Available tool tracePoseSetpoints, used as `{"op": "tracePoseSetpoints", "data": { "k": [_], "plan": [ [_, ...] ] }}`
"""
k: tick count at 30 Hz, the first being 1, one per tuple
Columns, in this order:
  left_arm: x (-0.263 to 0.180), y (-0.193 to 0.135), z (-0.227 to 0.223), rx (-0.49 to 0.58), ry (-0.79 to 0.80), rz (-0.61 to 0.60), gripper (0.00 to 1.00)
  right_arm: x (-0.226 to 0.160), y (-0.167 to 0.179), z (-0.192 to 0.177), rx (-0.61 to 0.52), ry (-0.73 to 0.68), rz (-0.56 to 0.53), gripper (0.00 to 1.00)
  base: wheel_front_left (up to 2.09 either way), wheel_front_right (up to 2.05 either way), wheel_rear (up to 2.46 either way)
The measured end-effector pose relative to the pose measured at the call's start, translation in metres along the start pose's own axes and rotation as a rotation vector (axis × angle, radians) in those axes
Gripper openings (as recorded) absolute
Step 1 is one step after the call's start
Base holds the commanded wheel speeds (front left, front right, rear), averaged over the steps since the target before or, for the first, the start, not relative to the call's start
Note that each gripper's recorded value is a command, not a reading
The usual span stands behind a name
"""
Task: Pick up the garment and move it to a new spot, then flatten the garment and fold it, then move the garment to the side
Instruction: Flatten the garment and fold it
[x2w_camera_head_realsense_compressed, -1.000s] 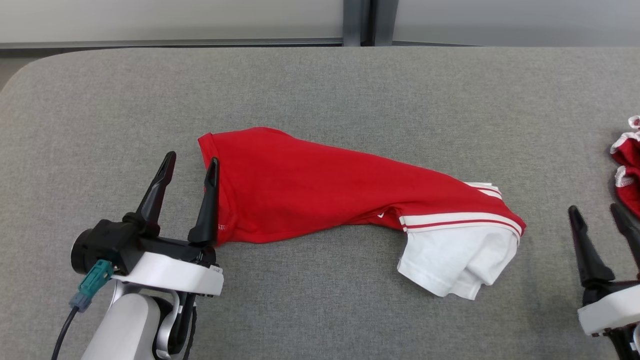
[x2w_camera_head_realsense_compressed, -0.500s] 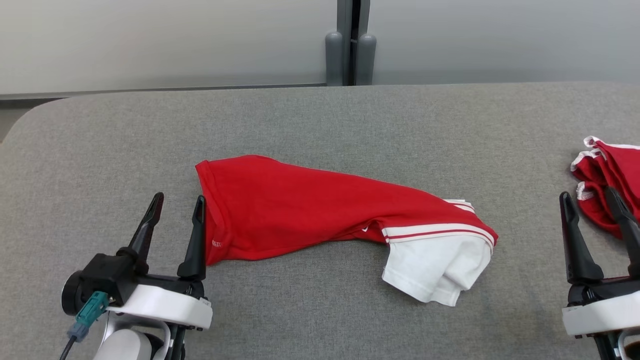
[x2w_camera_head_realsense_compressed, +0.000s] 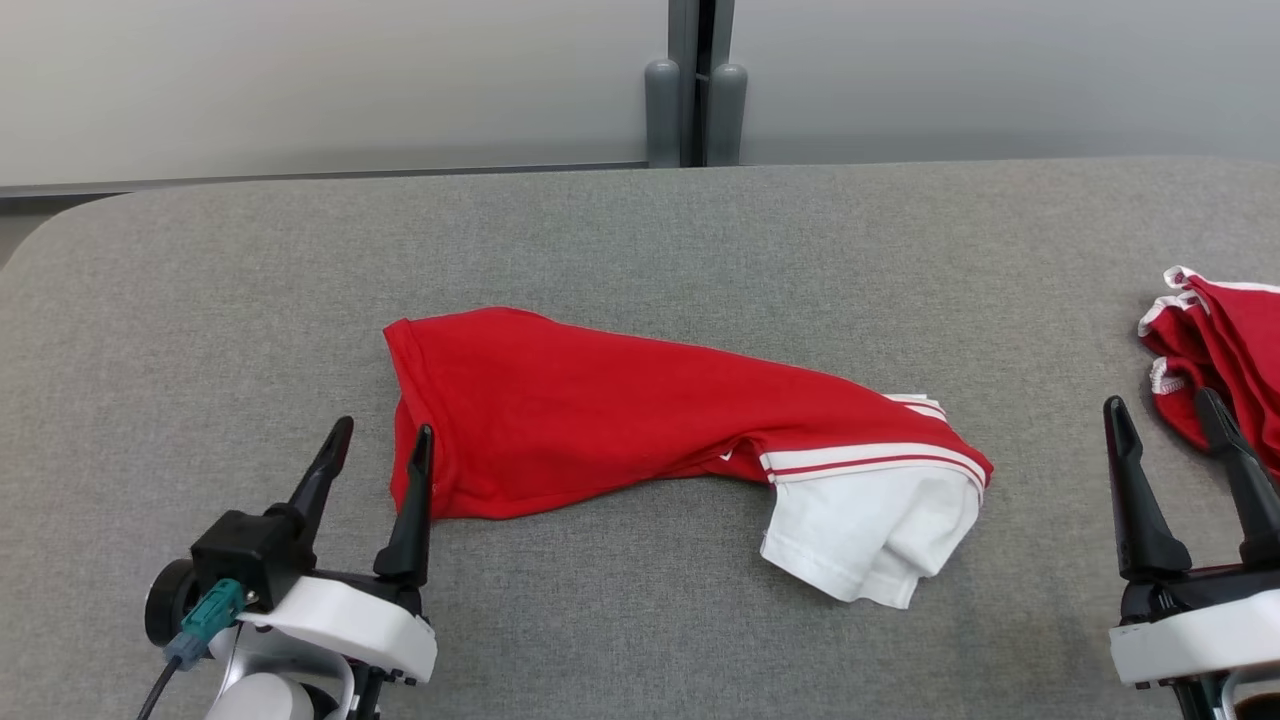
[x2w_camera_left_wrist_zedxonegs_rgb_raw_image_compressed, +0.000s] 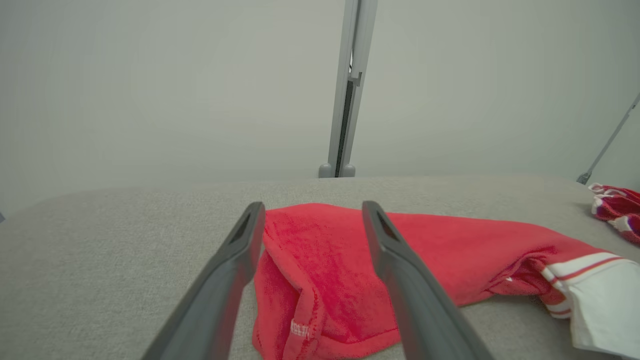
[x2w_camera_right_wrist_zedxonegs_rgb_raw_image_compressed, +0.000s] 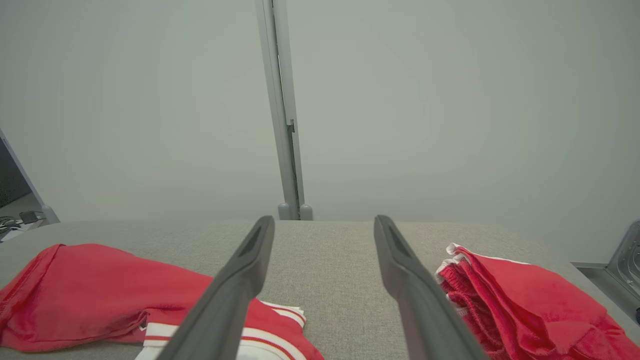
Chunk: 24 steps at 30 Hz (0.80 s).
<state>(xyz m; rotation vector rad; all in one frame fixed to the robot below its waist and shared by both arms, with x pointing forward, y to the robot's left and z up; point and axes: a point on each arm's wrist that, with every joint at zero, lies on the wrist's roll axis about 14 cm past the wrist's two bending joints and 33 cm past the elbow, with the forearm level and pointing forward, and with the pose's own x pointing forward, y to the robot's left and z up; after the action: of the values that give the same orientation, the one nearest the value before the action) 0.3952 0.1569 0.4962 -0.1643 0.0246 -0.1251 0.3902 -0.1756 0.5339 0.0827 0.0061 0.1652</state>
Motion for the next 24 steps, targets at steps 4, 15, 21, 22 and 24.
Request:
{"op": "tracePoseSetpoints", "data": {
  "k": [4, 15, 21, 22, 24],
  "plan": [
    [0.001, -0.003, -0.035, -0.014, 0.136, -0.022, 1.00, 0.003, 0.003, -0.004, 0.010, 0.011, 0.006, 1.00, 0.00, 0.00, 0.00],
    [0.006, 0.002, -0.096, -0.014, 0.329, -0.013, 1.00, 0.001, -0.007, -0.021, 0.027, 0.061, -0.034, 1.00, 0.00, 0.00, 0.00],
    [0.008, 0.006, -0.107, -0.005, 0.359, -0.018, 0.00, -0.004, -0.005, -0.042, 0.060, 0.122, -0.041, 1.00, 0.00, 0.00, 0.00],
    [0.009, 0.007, -0.107, -0.003, 0.357, -0.017, 0.00, -0.007, -0.002, -0.049, 0.073, 0.146, -0.035, 1.00, 0.00, 0.00, 0.00],
    [0.012, 0.007, -0.108, -0.002, 0.355, -0.017, 0.00, -0.014, 0.007, -0.066, 0.098, 0.208, -0.015, 1.00, 0.00, 0.00, 0.00]
  ]
}}
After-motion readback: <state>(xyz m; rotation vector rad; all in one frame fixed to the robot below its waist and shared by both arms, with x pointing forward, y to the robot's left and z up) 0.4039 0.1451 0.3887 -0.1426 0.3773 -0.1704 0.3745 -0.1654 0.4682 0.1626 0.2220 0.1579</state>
